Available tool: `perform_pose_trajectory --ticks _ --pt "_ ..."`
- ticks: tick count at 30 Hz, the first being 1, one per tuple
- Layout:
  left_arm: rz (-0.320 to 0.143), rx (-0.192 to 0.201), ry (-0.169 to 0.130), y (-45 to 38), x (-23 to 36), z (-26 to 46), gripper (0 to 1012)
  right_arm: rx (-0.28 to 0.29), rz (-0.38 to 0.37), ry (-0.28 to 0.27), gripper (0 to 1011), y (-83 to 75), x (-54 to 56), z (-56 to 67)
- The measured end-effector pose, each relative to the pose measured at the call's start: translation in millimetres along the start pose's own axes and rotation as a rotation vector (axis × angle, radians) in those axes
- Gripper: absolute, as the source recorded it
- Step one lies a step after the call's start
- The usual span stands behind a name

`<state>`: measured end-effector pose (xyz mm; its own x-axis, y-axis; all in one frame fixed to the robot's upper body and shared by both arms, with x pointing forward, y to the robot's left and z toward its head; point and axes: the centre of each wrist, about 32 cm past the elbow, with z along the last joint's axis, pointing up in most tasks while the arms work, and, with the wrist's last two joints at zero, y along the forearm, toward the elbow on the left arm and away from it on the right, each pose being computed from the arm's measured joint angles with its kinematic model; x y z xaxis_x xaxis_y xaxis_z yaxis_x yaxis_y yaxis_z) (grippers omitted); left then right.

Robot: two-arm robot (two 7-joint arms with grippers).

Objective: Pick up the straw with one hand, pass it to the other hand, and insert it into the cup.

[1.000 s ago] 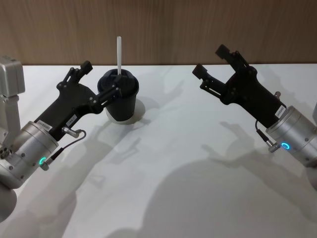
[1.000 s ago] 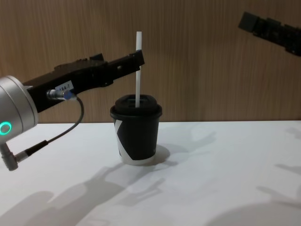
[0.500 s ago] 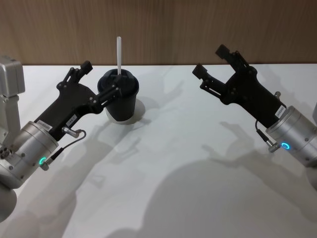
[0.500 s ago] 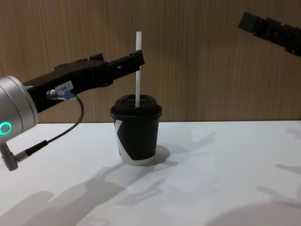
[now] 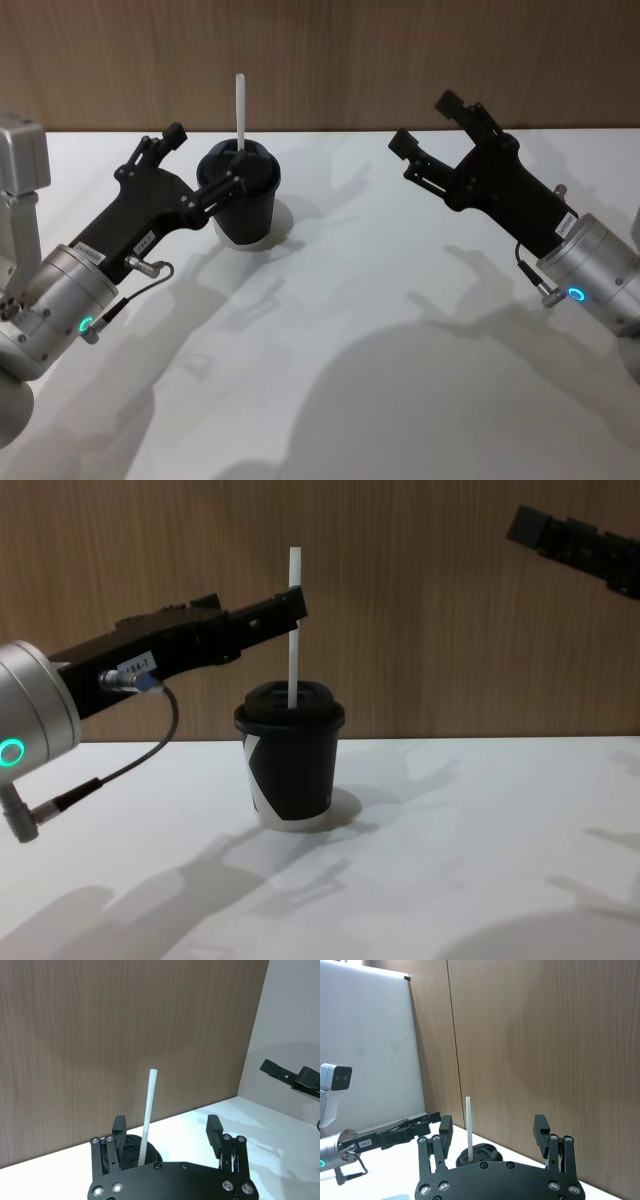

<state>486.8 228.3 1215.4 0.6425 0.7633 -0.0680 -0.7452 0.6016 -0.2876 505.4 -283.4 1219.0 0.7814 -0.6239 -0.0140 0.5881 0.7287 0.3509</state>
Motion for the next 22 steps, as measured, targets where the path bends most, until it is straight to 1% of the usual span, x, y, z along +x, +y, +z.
perform_pose_trajectory --ticks 22 --pt "0.0 0.0 0.0 0.0 0.0 0.0 1003 0.0 0.0 0.0 1001 0.0 0.0 0.0"
